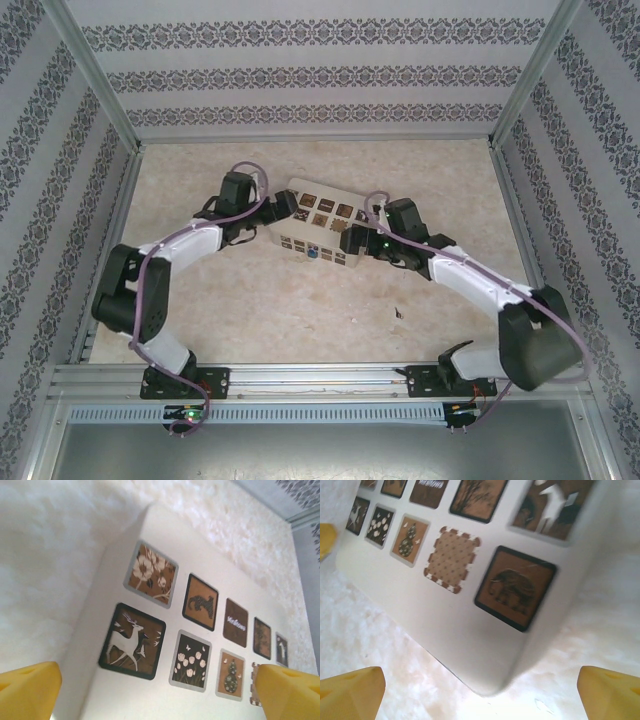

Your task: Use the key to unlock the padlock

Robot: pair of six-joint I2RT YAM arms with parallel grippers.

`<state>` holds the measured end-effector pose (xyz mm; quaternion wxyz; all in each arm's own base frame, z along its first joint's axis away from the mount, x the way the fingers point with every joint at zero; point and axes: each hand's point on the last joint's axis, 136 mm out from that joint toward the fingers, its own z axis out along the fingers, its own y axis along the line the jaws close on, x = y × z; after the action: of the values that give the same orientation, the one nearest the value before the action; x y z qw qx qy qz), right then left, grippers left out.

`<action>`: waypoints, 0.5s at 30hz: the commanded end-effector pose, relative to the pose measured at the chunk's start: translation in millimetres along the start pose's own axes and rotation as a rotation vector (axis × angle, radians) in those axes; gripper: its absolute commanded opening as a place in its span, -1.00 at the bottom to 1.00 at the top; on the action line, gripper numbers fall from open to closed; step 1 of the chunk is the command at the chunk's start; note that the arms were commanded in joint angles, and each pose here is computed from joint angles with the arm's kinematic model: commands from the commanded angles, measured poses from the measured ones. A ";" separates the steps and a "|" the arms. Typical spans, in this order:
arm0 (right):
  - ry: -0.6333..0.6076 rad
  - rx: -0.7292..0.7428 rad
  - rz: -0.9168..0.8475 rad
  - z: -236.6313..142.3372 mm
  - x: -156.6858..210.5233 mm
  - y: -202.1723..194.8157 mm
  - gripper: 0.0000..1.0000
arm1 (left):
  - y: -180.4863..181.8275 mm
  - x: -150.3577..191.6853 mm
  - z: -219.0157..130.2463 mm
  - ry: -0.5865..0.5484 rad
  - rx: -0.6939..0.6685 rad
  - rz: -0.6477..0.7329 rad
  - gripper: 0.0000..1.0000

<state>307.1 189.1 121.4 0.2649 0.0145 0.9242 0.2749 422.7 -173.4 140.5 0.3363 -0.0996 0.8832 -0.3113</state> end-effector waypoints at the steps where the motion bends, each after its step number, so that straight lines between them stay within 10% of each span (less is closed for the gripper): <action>1: -0.018 0.180 -0.026 -31.6 2.4 -27.6 0.97 | 11.5 -16.7 -32.7 -0.079 -0.034 0.049 0.99; 15: 0.298 0.416 0.088 -67.6 106.2 -87.3 0.23 | 17.9 52.2 -88.6 -0.101 0.104 -0.089 1.00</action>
<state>220.8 117.9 101.2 0.1737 0.0593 0.9728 0.1415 334.3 -127.6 157.3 0.3846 -0.1174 0.8558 -0.3255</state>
